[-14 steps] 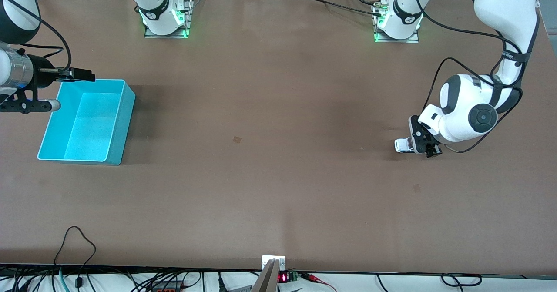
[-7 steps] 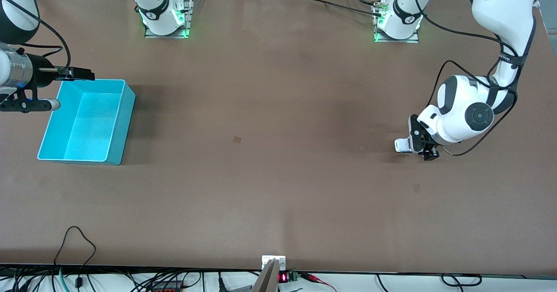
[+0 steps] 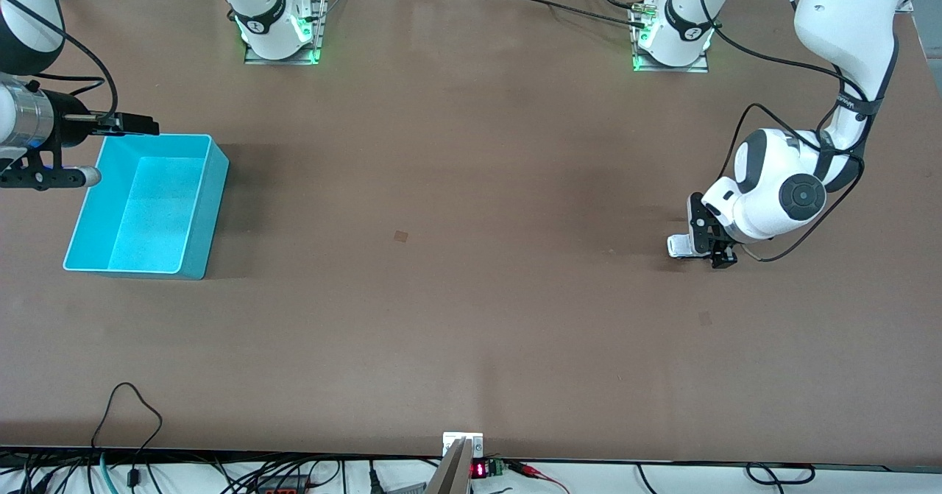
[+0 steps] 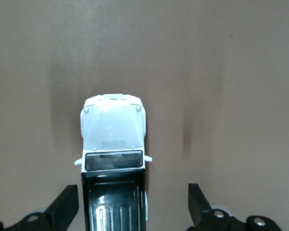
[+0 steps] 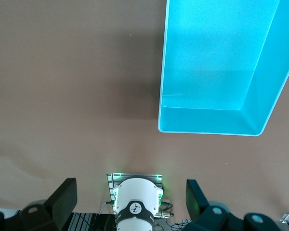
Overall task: Wind and store white jeep toy
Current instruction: 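Close the left gripper on the jeep's body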
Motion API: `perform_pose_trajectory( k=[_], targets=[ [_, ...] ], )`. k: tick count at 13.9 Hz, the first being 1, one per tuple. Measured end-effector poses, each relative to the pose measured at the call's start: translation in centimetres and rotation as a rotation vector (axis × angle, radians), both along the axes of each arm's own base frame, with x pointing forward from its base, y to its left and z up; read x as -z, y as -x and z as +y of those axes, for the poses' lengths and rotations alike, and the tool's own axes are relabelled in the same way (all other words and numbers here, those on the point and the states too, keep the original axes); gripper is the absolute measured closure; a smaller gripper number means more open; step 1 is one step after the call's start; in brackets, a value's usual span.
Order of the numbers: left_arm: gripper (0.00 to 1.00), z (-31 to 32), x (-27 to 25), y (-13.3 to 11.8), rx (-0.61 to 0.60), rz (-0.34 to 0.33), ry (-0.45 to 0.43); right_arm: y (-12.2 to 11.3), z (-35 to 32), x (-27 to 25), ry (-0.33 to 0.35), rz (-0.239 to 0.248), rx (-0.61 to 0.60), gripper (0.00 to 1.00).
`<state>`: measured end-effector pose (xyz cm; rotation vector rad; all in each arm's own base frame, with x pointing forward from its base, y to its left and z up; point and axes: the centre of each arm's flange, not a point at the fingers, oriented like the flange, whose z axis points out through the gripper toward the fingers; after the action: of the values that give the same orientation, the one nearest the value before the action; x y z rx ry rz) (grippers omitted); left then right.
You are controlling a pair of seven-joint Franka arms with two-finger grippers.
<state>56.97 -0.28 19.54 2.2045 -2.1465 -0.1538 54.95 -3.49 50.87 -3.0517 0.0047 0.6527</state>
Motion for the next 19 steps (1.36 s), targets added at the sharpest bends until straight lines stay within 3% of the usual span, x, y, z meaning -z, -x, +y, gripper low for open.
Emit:
perform_pose_trajectory(
  k=[12, 16, 18, 19],
  targets=[
    [0.03, 0.89, 0.65, -0.04, -0.004, -0.024, 0.005, 0.01, 0.00, 0.00, 0.000, 0.001, 0.000, 0.00],
    [0.30, 0.87, 0.76, 0.07, 0.001, -0.025, 0.006, 0.01, 0.00, 0.00, 0.000, 0.001, 0.000, 0.00],
    [0.36, 0.86, 0.73, 0.03, 0.018, -0.027, 0.007, 0.01, 0.00, 0.00, 0.000, 0.001, 0.000, 0.00],
    [0.46, 0.86, 0.63, -0.04, 0.031, -0.032, 0.009, 0.01, 0.00, 0.00, 0.000, 0.001, 0.000, 0.00]
  ],
)
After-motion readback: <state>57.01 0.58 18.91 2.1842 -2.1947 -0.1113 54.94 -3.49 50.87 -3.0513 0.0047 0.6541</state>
